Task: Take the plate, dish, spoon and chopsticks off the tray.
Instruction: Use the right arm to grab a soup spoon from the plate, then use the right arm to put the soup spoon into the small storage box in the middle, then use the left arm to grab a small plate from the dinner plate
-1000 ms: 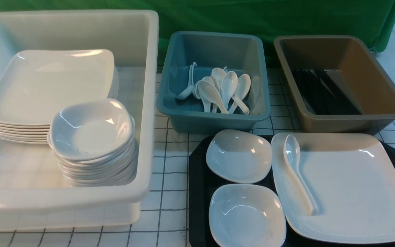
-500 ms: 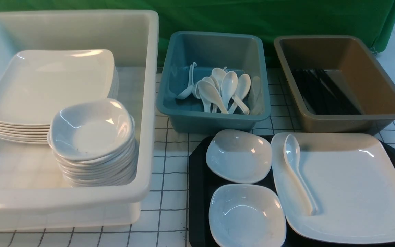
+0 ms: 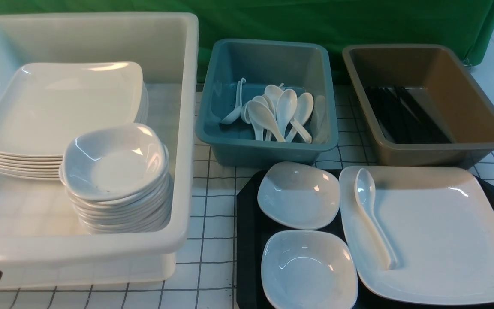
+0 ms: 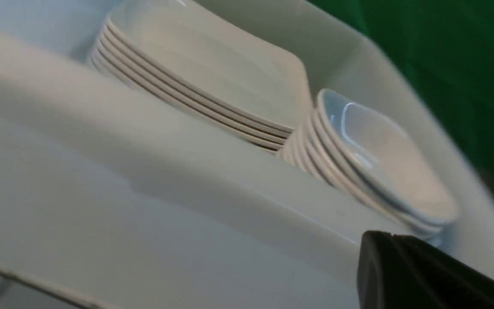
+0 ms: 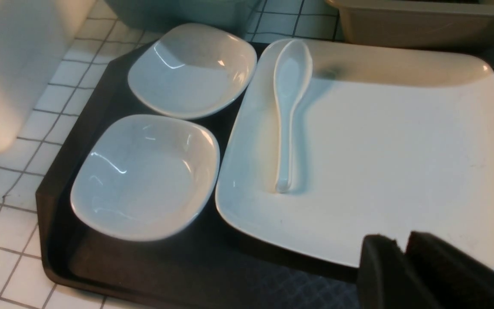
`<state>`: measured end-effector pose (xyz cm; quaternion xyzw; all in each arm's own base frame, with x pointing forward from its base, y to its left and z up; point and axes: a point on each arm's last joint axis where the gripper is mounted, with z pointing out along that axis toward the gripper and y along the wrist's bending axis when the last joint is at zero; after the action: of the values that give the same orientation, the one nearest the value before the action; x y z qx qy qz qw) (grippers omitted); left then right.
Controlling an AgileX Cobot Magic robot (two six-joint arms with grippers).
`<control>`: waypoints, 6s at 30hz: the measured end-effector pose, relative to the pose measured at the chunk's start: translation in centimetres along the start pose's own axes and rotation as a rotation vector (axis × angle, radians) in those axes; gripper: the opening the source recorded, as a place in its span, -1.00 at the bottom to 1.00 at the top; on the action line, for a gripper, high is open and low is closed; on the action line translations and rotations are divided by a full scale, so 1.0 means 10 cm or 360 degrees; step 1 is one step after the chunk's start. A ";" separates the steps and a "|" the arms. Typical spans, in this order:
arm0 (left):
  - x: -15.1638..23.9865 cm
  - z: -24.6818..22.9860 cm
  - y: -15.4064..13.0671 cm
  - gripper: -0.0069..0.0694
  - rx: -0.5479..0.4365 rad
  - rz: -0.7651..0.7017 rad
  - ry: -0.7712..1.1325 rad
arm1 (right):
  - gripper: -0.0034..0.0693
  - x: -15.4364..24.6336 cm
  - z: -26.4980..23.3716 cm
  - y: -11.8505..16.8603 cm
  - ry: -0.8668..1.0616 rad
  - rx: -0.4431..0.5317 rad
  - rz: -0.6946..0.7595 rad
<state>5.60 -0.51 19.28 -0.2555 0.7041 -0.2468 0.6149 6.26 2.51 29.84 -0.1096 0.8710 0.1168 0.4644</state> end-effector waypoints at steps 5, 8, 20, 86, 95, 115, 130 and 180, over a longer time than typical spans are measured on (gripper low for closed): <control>0.01 0.00 -0.07 -0.76 0.0117 -0.0662 0.0034 | -0.62 0.00 0.00 0.00 0.0000 0.0000 0.0002; 0.00 0.00 -0.07 -0.76 0.0125 -0.0702 0.0032 | -0.60 0.00 0.00 0.00 0.0000 0.0000 0.0002; -0.02 0.00 -0.07 -0.76 0.0124 -0.0675 -0.0007 | -0.56 0.00 0.00 0.00 0.0001 0.0000 0.0002; 0.07 0.00 -0.05 -0.76 0.0065 -0.0518 0.0130 | -0.56 -0.66 2.27 0.22 0.1090 -0.0103 -0.0250; 0.07 0.00 -0.05 -0.76 0.0065 -0.0518 0.0130 | -0.56 -1.69 2.04 0.36 0.0455 -0.0134 -0.0303; 0.08 0.00 -0.05 -0.76 0.0062 -0.0506 0.0148 | -0.21 -1.62 3.89 0.40 0.0310 -0.0109 -0.0246; -0.05 -0.02 -0.12 -0.76 0.0130 -0.0476 0.0013 | -0.87 -2.13 2.51 0.50 0.0576 -0.0210 -0.0406; 1.05 2.04 -2.50 0.04 0.0094 0.1386 0.2258 | -0.71 -0.31 -0.14 0.15 0.0088 -0.0213 -0.0355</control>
<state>26.06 -26.85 25.55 0.2721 0.9535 -0.1075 0.0721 6.40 3.80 33.30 -0.2397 0.8562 0.1193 0.4419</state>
